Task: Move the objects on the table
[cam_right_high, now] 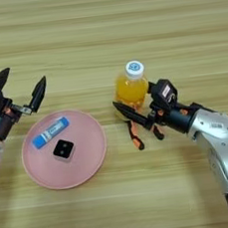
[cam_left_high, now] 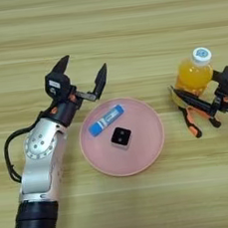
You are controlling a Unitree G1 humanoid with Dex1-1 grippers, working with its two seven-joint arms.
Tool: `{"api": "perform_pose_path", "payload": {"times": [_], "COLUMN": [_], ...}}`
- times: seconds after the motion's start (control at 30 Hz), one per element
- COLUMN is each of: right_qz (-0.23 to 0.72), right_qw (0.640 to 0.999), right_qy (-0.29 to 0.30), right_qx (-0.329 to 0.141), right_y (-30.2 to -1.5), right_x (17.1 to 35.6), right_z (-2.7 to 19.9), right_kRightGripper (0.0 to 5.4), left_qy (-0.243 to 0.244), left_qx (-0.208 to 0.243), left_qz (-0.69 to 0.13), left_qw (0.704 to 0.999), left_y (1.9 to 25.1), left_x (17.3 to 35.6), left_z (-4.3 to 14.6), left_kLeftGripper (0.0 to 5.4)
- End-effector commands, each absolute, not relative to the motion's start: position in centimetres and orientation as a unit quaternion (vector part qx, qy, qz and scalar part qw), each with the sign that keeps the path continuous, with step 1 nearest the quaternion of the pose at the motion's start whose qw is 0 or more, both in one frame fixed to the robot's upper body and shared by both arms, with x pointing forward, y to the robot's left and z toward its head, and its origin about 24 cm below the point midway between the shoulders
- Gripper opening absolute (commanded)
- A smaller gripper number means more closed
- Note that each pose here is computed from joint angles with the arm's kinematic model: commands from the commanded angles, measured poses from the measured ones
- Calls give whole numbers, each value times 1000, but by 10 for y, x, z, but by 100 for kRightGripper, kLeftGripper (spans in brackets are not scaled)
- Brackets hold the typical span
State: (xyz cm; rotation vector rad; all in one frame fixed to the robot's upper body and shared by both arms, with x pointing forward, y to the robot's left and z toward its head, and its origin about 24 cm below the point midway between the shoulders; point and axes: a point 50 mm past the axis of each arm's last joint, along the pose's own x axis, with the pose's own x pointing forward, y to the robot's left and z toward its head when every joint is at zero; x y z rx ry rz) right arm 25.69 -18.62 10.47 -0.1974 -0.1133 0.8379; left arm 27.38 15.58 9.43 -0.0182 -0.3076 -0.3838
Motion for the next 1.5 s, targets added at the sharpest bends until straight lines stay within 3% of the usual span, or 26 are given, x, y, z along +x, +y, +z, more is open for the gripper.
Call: {"api": "perform_pose_path", "payload": {"times": [0.03,0.17,0.6,1.0,1.3,1.5], "right_qz": [373,350,248,140,51,6], "right_qw": [917,926,959,983,996,997], "right_qy": [-83,-77,-59,-36,-47,-63], "right_qx": [-112,-116,-120,-113,-58,-48], "right_y": [-191,-194,-208,-212,-205,-203], "right_x": [267,273,292,303,303,301], "right_z": [116,115,110,94,84,79], "right_kRightGripper": [344,344,344,344,344,344], "left_qy": [-149,-140,-126,-125,-133,-135], "left_qx": [10,-1,22,23,22,21], "left_qz": [-167,-145,-92,-65,-64,-64], "left_qw": [975,979,988,990,989,989], "left_y": [162,164,173,180,181,181], "left_x": [274,272,275,278,279,279], "left_z": [88,81,65,62,65,65], "left_kLeftGripper": [540,540,540,540,540,540]}}
